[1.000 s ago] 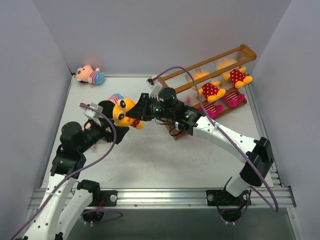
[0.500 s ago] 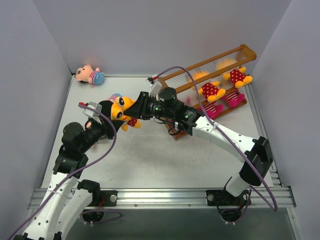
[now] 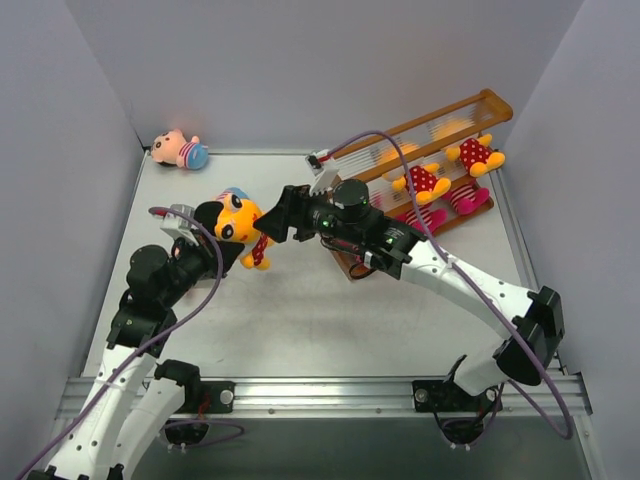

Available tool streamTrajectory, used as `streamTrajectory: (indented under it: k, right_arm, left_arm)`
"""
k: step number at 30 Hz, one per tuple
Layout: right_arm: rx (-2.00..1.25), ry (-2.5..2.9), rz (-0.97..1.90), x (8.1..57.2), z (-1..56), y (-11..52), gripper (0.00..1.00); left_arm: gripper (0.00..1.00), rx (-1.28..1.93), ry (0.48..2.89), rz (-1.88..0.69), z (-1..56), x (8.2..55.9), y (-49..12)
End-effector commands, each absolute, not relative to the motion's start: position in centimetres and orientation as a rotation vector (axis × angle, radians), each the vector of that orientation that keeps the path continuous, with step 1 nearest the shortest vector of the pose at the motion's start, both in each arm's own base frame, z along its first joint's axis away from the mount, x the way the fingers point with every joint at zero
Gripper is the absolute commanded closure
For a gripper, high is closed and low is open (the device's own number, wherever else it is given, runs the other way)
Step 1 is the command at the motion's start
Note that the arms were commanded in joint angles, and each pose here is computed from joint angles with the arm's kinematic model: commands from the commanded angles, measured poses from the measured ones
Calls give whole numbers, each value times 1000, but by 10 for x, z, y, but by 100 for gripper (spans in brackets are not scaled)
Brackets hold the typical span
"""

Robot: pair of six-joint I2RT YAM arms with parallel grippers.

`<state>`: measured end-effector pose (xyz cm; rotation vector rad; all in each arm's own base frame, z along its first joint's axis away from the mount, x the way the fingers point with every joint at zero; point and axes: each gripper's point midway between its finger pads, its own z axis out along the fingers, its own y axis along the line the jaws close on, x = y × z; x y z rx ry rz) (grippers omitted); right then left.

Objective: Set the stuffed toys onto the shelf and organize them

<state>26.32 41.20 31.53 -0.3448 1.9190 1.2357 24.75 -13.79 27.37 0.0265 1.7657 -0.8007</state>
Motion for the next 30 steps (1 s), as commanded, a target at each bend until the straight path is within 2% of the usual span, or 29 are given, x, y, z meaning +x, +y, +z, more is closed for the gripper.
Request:
streamTrajectory:
  k: [1,11,17,30]
  right_arm:
    - [-408,1769,1132,260,344,388,30]
    - [-698,1728,904,239,287,353,28]
    - [-786,1728,915,226,258,351,28]
    - [-867,1696,936,225,245,371,28]
  left_arm:
    - [98,-135,1756,-896,294,249,-139]
    - [98,-267,1741,-1098,323,252,-155]
    - [98,-305,1704,-1193,340,250,-161]
    - [97,-326,1686,-1306,346,248,-170]
